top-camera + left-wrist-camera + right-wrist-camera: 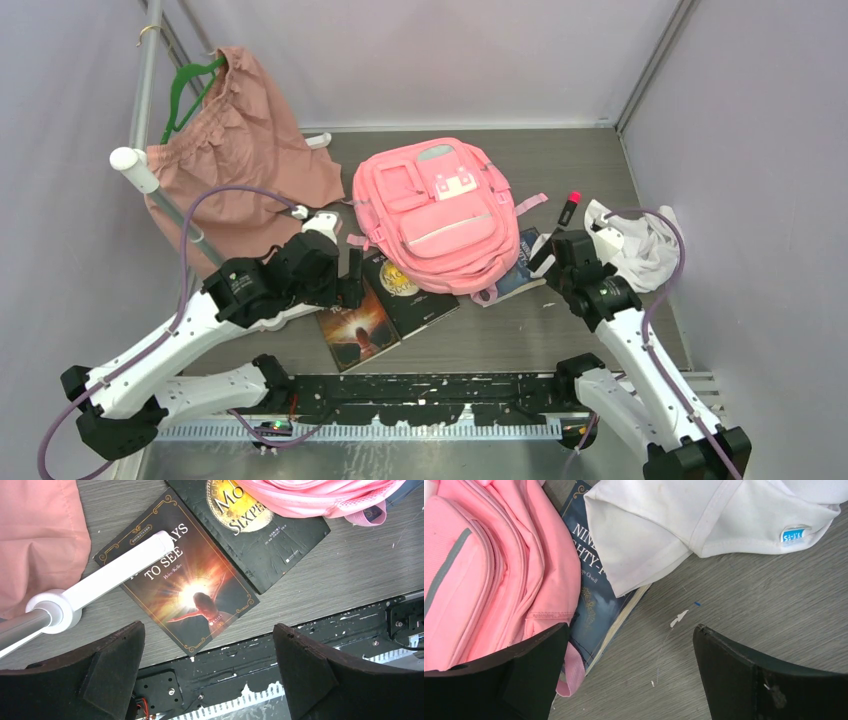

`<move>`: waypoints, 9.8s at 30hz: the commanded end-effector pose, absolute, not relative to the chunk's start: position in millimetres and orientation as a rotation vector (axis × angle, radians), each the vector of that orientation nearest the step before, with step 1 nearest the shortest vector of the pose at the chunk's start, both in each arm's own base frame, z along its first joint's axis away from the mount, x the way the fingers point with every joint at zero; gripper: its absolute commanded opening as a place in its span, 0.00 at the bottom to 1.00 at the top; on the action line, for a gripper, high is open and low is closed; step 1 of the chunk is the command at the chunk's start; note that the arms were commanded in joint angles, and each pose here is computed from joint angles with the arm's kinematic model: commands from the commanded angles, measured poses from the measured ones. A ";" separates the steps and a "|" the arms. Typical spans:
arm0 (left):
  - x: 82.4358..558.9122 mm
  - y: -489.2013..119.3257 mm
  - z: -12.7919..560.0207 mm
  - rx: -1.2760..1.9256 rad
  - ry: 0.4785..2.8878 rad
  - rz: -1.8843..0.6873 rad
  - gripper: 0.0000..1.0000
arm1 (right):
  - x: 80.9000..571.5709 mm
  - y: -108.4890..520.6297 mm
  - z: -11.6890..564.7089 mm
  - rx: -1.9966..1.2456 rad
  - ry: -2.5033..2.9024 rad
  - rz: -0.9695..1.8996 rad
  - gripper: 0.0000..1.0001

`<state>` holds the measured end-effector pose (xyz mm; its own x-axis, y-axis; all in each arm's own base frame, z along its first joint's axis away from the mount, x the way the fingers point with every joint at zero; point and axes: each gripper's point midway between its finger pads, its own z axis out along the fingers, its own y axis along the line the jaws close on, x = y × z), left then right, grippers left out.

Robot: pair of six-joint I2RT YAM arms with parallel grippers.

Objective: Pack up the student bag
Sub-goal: Pick up the stationery from the center of the board, then place the stationery at the center of the board, then place the stationery in the student bag.

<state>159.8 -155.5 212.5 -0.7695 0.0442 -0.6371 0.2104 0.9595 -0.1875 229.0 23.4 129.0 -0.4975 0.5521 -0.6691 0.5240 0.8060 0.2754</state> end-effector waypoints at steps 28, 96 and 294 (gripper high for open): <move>175.0 -190.1 222.8 0.103 2.280 -0.577 1.00 | 234.7 62.4 185.9 0.685 2.152 0.354 1.00; 164.4 -199.9 175.8 0.315 2.237 -0.373 0.99 | 467.6 -83.7 80.2 0.855 2.516 -0.190 0.67; 310.9 -366.2 238.2 0.949 2.191 -0.674 0.00 | 302.4 218.6 208.2 0.932 1.964 1.011 0.01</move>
